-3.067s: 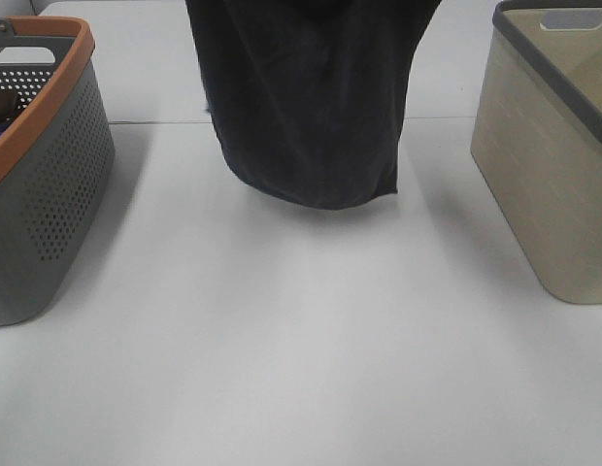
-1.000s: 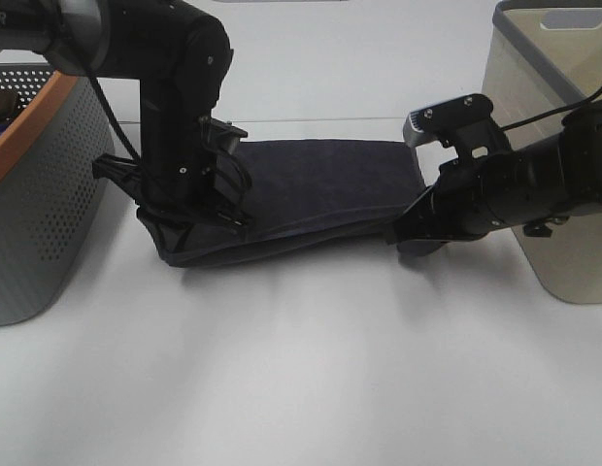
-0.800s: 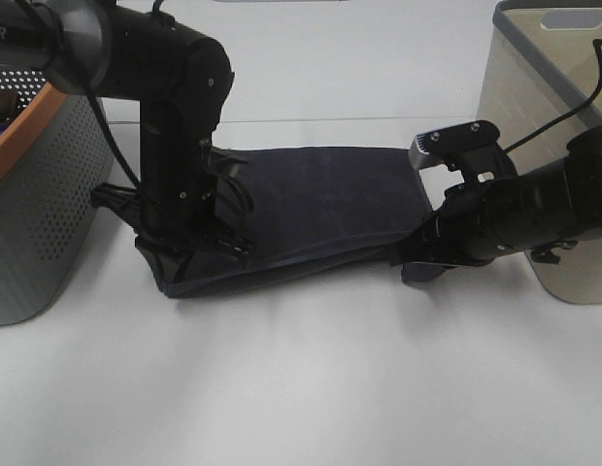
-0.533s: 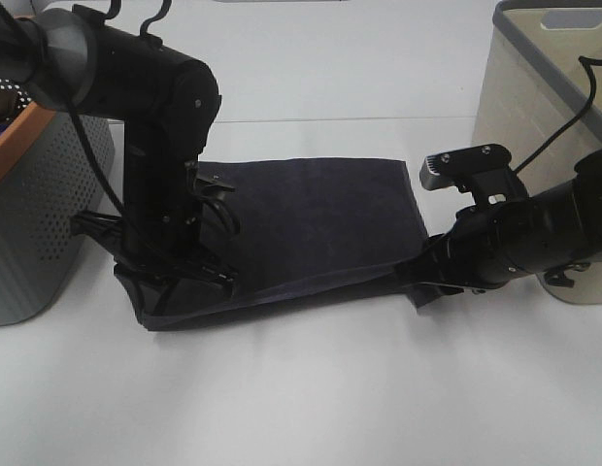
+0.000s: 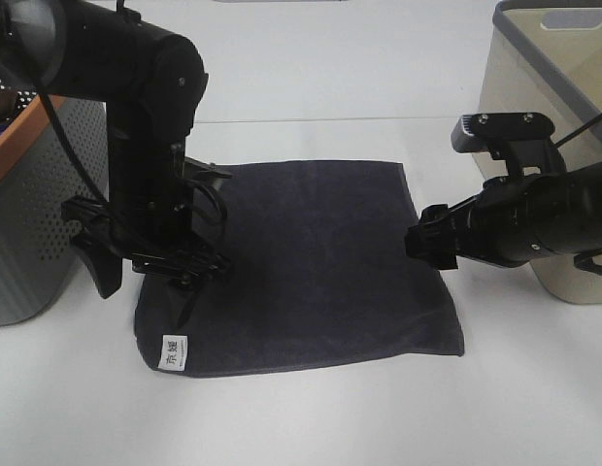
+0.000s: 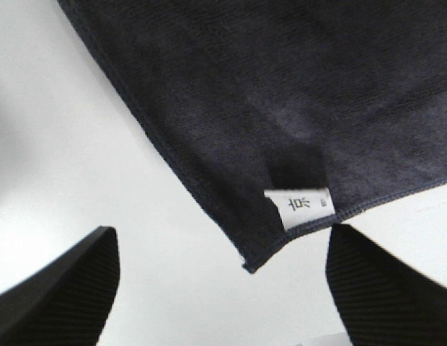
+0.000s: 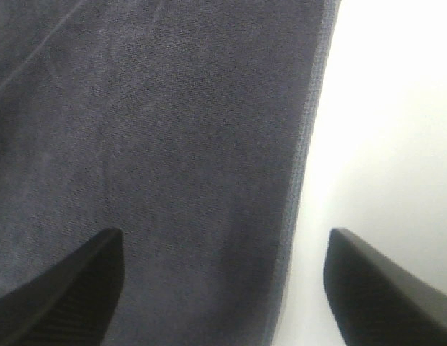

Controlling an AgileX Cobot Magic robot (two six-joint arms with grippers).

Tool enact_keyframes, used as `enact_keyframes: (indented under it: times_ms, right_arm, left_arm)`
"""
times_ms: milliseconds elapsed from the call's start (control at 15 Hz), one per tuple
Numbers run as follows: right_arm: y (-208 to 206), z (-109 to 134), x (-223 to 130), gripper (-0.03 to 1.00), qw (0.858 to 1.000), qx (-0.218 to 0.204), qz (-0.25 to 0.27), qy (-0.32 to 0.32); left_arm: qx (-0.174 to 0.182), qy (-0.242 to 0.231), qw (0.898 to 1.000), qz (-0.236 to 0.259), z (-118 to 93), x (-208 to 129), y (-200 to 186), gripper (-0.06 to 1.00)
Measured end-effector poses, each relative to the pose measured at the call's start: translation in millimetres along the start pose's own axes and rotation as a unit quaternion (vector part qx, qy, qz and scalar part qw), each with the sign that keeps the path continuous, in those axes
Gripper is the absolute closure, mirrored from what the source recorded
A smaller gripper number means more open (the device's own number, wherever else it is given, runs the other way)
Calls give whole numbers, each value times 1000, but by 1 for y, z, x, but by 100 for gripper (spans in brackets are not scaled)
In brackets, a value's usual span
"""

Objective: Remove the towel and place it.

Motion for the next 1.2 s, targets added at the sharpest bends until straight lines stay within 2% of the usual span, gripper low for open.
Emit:
enact_keyframes:
  times_ms: [133,333,467,533,600,667,733,867,1000,1067,1200]
  right_arm:
    - [-8,-1,-7,24,1000,0,-2,9]
    - [-20,8,-11,24,999,30,-11,10]
    - [-32,28,-7,24,995,98,-30,7]
    - [-44,49,-6,24,985,167,-35,-28]
    - [-48,56,-9,24,980,192,-31,-38]
    - [-55,71,-21,24,969,243,11,-48]
    - [-58,74,-31,24,964,256,52,-51]
    - [-64,68,-49,24,957,241,143,-71]
    - [-73,53,-55,24,959,186,206,-63]
    - [-81,47,-57,24,960,163,217,-67]
    - [-102,36,-58,24,966,124,217,-70]
  left_arm:
    - [-4,1,1000,-21,1,-1,-15,19]
    - [-11,0,998,-60,3,-6,-45,19]
    - [-18,-1,995,-98,5,-13,-73,19]
    - [-22,-2,992,-122,6,-19,-90,19]
    - [-26,-2,989,-145,8,-25,-106,19]
    - [-33,-4,983,-180,11,-36,-131,19]
    - [-38,-5,978,-203,12,-44,-147,19]
    - [-51,-10,966,-251,16,-65,-179,19]
    - [-62,-14,958,-281,20,-88,-197,19]
    - [-64,-16,957,-284,21,-96,-198,19]
    - [-76,-37,957,-278,26,-137,-184,19]
Point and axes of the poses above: a point on each arm's last joint axis where the gripper is mounted, y pointing out along that axis toward the gripper, z along the wrist's bending axis when the last joint is at zero, x = y × z, the point moved 6 cm from there along y, pointing out along that axis toward the gripper, and after that the axes turned 1 degree about y, right-handed, at the moved point
